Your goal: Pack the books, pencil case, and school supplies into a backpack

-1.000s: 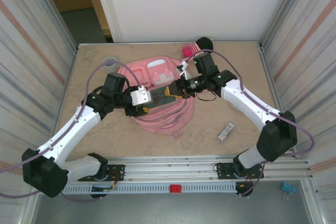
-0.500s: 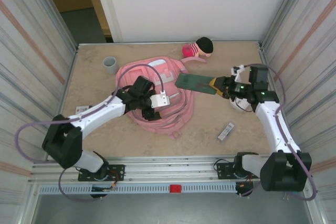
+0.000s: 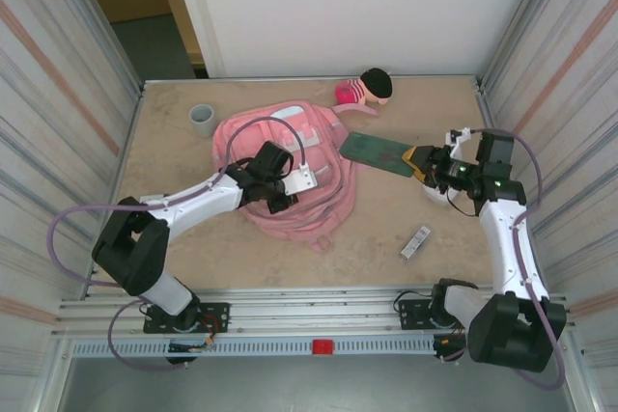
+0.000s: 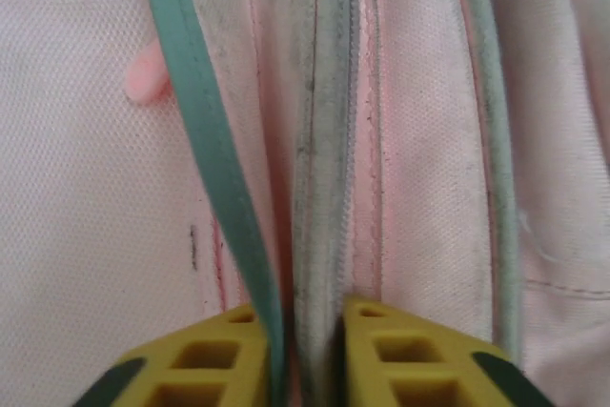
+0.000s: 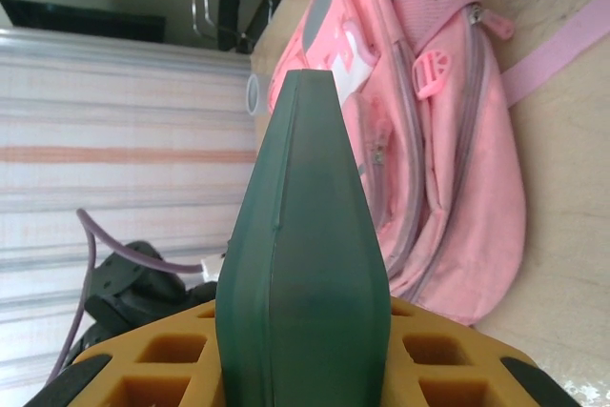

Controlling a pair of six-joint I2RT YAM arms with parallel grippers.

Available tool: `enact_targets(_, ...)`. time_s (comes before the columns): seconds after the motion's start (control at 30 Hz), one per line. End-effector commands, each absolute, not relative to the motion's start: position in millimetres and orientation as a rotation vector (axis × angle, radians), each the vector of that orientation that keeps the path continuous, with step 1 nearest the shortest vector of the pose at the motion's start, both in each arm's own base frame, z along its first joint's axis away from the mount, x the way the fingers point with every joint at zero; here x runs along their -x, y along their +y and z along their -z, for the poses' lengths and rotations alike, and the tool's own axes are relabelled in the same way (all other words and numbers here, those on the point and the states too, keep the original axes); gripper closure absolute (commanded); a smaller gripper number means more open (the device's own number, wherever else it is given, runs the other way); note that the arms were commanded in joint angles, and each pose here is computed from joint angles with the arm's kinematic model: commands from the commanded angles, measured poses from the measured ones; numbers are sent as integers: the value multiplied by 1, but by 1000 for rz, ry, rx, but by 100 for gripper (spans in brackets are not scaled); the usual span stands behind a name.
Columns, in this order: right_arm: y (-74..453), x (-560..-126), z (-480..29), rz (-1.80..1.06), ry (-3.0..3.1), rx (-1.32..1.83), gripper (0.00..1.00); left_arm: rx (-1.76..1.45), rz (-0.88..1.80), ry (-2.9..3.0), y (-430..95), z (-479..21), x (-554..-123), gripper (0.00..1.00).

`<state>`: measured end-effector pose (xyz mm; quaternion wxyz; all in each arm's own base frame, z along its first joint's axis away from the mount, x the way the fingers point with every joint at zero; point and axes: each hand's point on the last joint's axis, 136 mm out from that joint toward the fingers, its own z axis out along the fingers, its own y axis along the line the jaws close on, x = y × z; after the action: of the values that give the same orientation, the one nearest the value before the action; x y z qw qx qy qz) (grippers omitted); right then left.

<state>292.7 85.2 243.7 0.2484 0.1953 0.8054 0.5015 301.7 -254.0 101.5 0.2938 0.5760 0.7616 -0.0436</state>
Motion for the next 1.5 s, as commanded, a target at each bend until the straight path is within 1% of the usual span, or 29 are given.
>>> enact_targets(0.0,71,-286,-246,-1359,2142,-606,83,-1302,145,1955,-260,-176,-322,93)
enact_targets(0.1,67,-279,-245,-1360,2124,-630,83,-1187,242,1931,-263,-217,-323,96)
enact_targets(0.2,78,-272,-244,-1387,2136,-609,83,-1085,330,1914,-264,-248,-328,97)
enact_targets(0.4,134,-258,-232,-1491,2226,-478,83,-984,459,1881,-268,-288,-336,98)
enact_targets(0.57,183,-268,-222,-1520,2245,-420,85,-951,507,1862,-270,-298,-339,98)
enact_targets(0.77,223,-302,-213,-1553,2137,-544,85,-894,570,1843,-270,-311,-336,98)
enact_targets(0.97,263,-324,-206,-1576,1992,-658,87,-841,609,1815,-270,-325,-337,98)
enact_targets(1.1,287,-331,-199,-1546,1964,-717,87,-816,619,1807,-269,-328,-339,98)
enact_targets(1.27,318,-335,-177,-1507,1989,-805,85,-792,642,1793,-271,-331,-342,98)
enact_targets(1.47,352,-344,-159,-1489,2019,-846,82,-779,656,1782,-271,-335,-342,98)
